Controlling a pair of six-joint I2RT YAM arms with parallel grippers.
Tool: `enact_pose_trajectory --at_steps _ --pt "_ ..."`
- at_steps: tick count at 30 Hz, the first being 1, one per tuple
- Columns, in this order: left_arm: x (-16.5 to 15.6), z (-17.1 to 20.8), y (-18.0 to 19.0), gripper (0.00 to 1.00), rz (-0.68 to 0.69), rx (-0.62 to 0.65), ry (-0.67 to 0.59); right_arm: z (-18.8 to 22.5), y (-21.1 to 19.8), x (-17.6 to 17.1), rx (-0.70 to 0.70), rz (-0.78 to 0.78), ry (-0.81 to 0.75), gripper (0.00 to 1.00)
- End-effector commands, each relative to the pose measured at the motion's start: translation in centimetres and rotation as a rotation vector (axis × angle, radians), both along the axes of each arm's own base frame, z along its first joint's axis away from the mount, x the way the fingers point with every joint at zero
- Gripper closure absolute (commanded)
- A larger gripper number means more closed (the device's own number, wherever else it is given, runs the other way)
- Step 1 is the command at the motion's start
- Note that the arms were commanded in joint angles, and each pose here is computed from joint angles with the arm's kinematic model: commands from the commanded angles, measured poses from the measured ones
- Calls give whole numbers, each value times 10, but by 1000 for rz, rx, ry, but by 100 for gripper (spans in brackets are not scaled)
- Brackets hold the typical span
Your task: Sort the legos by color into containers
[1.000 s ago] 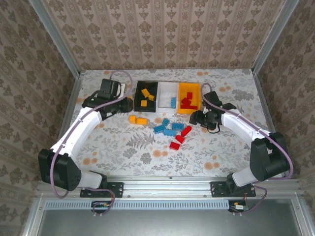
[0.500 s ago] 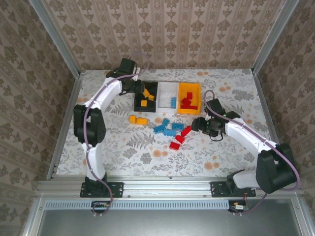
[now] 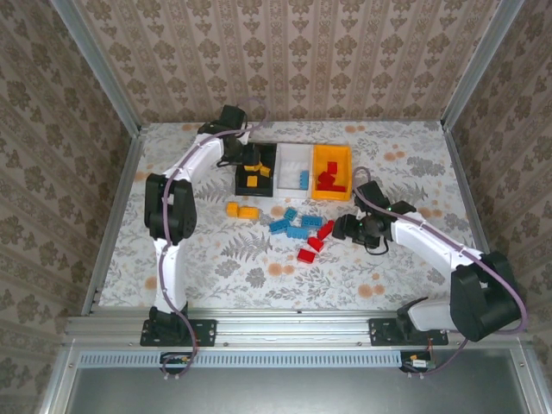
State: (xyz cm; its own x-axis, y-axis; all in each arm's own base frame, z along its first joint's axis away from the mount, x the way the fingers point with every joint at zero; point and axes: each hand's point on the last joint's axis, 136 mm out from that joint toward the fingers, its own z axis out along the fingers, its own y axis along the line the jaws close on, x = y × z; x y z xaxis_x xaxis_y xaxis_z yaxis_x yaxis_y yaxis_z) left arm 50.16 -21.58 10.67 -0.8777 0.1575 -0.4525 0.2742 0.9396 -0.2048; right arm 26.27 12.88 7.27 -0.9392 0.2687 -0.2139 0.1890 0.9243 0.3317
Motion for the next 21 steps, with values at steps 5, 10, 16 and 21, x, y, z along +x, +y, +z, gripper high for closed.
enact_pose_trajectory --at_steps 5,10,16,21 --pt "-5 1 -5 50 -10 -7 24 -2 11 3 -8 7 11 32" --pt "-10 22 -5 48 -8 -31 -4 0 13 5 -12 10 2 32" --pt "-30 62 -2 46 -1 -87 -65 -4 18 15 -28 19 17 32" --pt "-67 85 10 45 27 -148 -116 -6 28 28 -36 33 17 32"
